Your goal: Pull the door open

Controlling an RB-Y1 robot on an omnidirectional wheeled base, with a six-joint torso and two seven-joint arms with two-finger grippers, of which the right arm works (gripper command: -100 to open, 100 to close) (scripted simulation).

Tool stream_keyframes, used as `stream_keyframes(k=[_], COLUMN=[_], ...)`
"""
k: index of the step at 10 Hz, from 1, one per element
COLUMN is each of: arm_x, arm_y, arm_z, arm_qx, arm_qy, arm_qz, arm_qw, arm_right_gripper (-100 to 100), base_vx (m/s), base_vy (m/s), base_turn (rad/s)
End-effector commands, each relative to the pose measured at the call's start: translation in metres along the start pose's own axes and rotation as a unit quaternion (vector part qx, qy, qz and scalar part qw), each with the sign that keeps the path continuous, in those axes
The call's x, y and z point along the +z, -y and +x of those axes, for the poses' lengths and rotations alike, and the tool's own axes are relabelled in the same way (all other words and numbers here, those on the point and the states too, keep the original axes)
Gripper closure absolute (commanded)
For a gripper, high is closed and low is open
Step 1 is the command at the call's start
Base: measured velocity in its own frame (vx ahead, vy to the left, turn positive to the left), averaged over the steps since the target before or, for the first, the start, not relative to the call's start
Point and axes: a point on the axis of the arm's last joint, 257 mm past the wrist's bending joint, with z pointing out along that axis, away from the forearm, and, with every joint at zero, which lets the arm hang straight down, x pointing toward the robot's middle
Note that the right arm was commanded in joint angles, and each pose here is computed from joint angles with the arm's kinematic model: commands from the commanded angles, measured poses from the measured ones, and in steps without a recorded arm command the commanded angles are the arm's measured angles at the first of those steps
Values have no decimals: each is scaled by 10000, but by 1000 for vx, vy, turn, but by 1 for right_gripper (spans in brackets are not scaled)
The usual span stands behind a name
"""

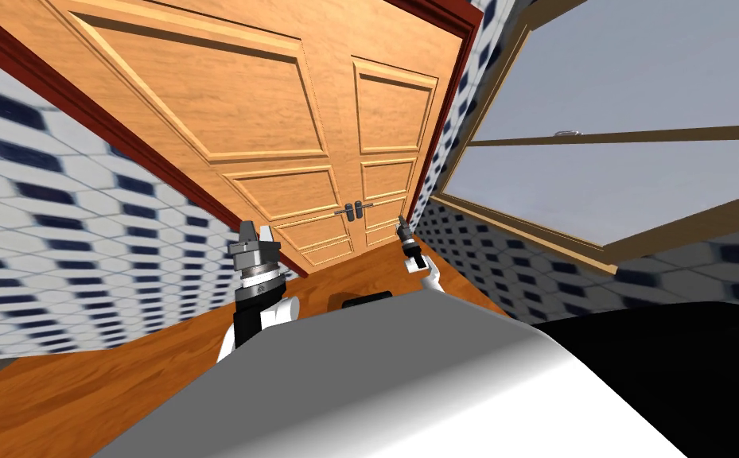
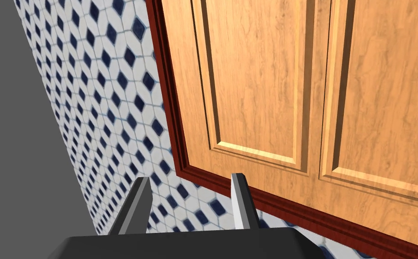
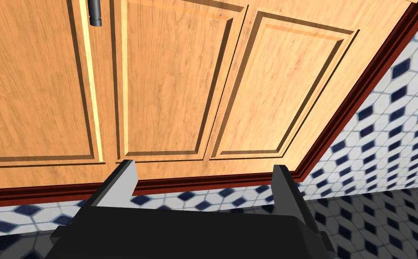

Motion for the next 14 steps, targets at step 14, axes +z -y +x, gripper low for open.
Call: stream_keyframes(k=[14], arm_x=[210], arm_y=[1000], arm_z=[59], arm_qx=[572], arm_qy=[-158], arm_qz=[1110], arm_qw=[9921], arm_right_gripper=[-100], base_vx=[98], base_vy=[12], base_turn=[81])
